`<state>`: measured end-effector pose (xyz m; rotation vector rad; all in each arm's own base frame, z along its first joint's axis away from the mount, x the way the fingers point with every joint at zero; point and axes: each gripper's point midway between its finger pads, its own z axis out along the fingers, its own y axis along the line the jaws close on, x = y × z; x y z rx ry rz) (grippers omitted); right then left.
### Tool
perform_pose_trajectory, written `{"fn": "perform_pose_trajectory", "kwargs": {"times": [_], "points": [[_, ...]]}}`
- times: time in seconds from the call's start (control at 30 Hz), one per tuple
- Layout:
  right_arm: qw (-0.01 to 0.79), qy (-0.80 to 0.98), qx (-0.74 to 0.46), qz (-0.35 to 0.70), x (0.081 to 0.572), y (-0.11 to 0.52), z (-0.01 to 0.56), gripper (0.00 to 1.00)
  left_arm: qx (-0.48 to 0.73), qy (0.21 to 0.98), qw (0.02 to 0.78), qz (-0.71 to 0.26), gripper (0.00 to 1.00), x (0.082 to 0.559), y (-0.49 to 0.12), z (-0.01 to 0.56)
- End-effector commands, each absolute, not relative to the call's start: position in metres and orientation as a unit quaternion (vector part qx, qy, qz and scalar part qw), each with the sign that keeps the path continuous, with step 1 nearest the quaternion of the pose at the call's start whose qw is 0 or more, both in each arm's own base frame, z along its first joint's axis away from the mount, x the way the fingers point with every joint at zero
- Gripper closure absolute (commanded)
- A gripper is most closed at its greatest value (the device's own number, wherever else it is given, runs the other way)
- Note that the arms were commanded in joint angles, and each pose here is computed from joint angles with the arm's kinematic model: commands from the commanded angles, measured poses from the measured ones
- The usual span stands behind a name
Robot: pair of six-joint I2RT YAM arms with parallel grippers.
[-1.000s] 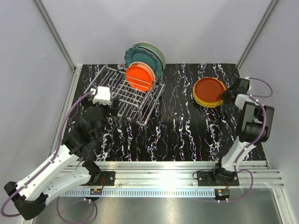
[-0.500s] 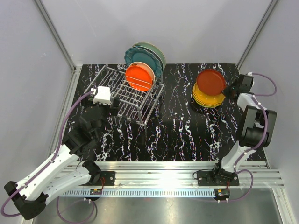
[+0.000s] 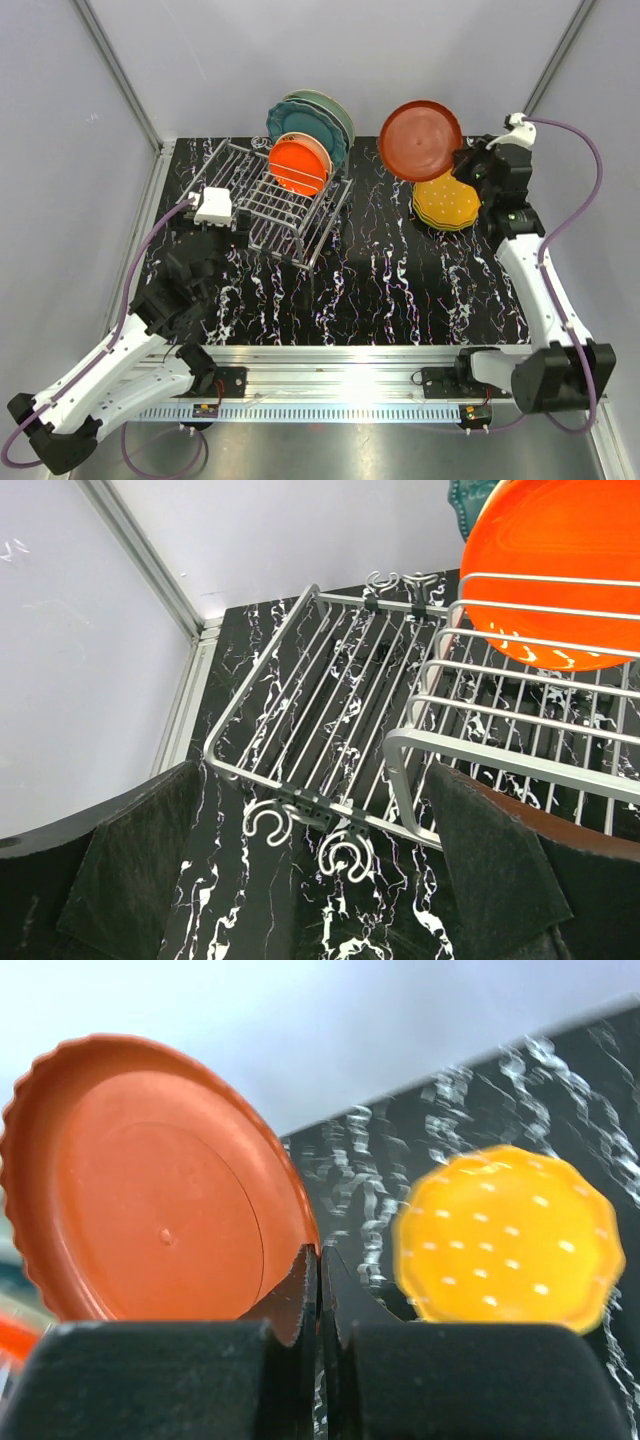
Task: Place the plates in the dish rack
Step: Grab a plate with the right arm, then insert the plate into the dish rack
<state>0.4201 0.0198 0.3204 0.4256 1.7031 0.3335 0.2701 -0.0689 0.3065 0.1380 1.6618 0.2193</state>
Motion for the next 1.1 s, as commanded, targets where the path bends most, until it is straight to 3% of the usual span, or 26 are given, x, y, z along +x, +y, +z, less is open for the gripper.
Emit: {"fn": "perform_pose_trajectory", "kwargs": {"times": [0.0, 0.3, 0.73, 1.07], "points": [[0.679, 0.713, 0.159, 0.080, 0.396, 0.020, 0.360, 1.00, 0.028, 0.718, 0.689, 0.098, 0.01, 0.269, -0.060, 0.323], [0.732, 0.672, 0.062, 0.089, 0.349, 0.081, 0.412, 1.00, 0.024, 0.718, 0.688, 0.103, 0.01, 0.268, -0.057, 0.322], [0.761, 0.645, -0.004, -0.065, 0.332, 0.153, 0.406, 1.00, 0.023, 0.719, 0.685, 0.117, 0.01, 0.270, -0.055, 0.318], [0.773, 0.624, -0.039, -0.112, 0.333, 0.187, 0.393, 1.00, 0.025, 0.719, 0.685, 0.117, 0.01, 0.270, -0.056, 0.317]]}}
